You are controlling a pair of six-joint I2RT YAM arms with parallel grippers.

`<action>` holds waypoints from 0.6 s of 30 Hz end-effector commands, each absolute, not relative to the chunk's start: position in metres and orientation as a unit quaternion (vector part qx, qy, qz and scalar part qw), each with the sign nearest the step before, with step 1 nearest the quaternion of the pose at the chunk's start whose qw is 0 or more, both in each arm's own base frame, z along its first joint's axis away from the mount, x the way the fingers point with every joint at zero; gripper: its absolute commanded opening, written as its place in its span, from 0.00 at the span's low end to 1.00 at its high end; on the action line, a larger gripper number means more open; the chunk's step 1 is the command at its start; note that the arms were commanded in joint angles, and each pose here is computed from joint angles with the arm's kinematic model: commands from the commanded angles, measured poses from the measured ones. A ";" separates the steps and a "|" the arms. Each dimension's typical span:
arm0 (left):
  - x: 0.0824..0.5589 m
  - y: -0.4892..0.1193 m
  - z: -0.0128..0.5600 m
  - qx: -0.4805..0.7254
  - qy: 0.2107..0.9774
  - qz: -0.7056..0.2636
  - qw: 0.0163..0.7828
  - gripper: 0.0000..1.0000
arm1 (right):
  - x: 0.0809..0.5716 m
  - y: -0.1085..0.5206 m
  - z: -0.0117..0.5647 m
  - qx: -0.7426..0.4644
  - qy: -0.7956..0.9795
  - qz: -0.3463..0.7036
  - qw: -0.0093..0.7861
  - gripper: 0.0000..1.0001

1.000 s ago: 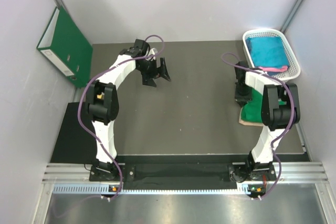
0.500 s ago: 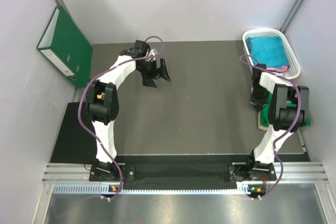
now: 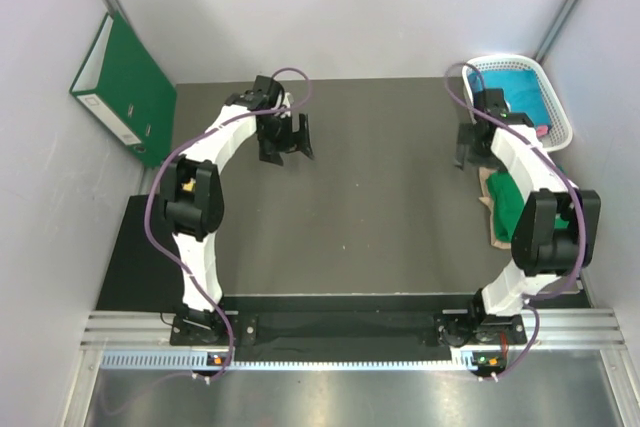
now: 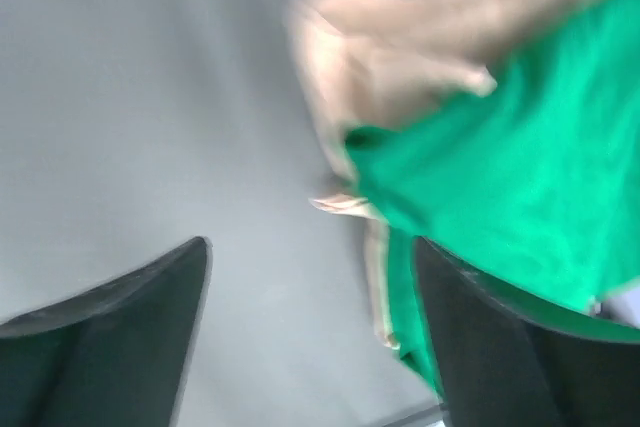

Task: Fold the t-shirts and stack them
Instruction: Put the neatly folded tshirt into the corner of the board with the right arm

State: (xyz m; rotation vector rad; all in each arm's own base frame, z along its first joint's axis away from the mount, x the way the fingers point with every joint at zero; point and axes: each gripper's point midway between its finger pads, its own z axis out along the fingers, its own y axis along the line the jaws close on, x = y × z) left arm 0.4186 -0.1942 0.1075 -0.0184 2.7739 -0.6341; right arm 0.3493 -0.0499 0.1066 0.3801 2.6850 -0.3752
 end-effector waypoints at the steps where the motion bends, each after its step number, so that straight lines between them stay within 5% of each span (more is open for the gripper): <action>1: 0.422 -0.150 0.137 0.003 0.970 -0.131 0.204 0.98 | 0.401 0.008 0.178 0.070 0.938 -0.075 0.331 0.92; 2: 0.422 -0.143 0.133 -0.003 0.973 -0.117 0.201 0.98 | 0.407 0.027 0.182 0.051 0.937 -0.063 0.341 0.99; 11: 0.411 -0.054 0.107 -0.047 0.981 0.082 0.168 0.98 | 0.442 0.128 0.172 -0.041 0.940 -0.014 0.340 1.00; 18: 0.400 -0.034 0.093 -0.074 0.983 0.064 0.154 0.98 | 0.447 0.164 0.153 -0.067 0.944 0.007 0.324 1.00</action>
